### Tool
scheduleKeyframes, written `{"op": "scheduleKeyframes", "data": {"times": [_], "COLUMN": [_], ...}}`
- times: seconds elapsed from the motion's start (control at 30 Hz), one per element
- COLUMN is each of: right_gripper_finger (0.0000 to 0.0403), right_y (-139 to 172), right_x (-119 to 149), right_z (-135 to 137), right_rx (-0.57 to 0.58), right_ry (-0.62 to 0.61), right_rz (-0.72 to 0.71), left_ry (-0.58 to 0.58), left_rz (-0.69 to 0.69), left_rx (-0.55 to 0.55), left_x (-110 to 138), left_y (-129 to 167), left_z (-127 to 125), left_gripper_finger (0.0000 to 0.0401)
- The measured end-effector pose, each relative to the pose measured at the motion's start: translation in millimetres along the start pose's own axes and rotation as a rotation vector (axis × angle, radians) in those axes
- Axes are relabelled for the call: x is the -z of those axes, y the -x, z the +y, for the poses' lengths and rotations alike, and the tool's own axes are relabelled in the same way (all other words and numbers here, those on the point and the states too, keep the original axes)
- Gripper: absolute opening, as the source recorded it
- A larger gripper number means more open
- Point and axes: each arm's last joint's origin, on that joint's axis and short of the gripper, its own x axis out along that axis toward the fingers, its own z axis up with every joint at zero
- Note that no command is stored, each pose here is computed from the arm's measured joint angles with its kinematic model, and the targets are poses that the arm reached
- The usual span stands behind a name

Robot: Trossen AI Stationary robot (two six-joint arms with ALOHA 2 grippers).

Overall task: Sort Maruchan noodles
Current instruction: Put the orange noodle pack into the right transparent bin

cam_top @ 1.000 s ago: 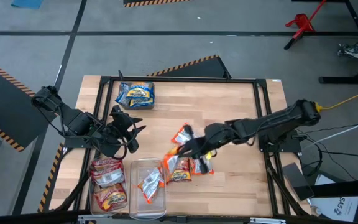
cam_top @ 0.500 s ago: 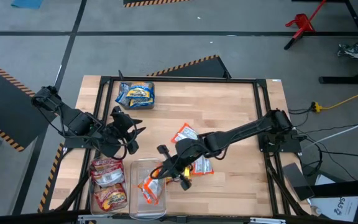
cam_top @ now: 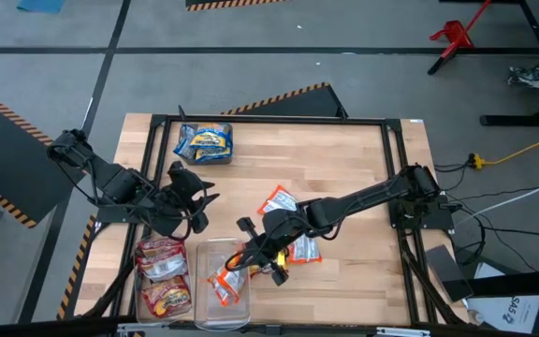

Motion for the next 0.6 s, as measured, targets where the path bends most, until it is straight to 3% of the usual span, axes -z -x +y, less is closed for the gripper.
{"op": "scheduleKeyframes", "data": {"times": [0.6], "right_gripper_finger": [0.0], "right_y": [0.4], "right_x": [0.8], "right_z": [-0.8], "right_rx": [0.04], "right_ry": [0.022], "right_rz": [0.017], "left_ry": [0.103], "left_rz": [0.08], "left_rx": [0.077], "left_x": [2.1], "left_y": [0.3], "left_z": [-2.7], "left_gripper_finger": [0.0137]}}
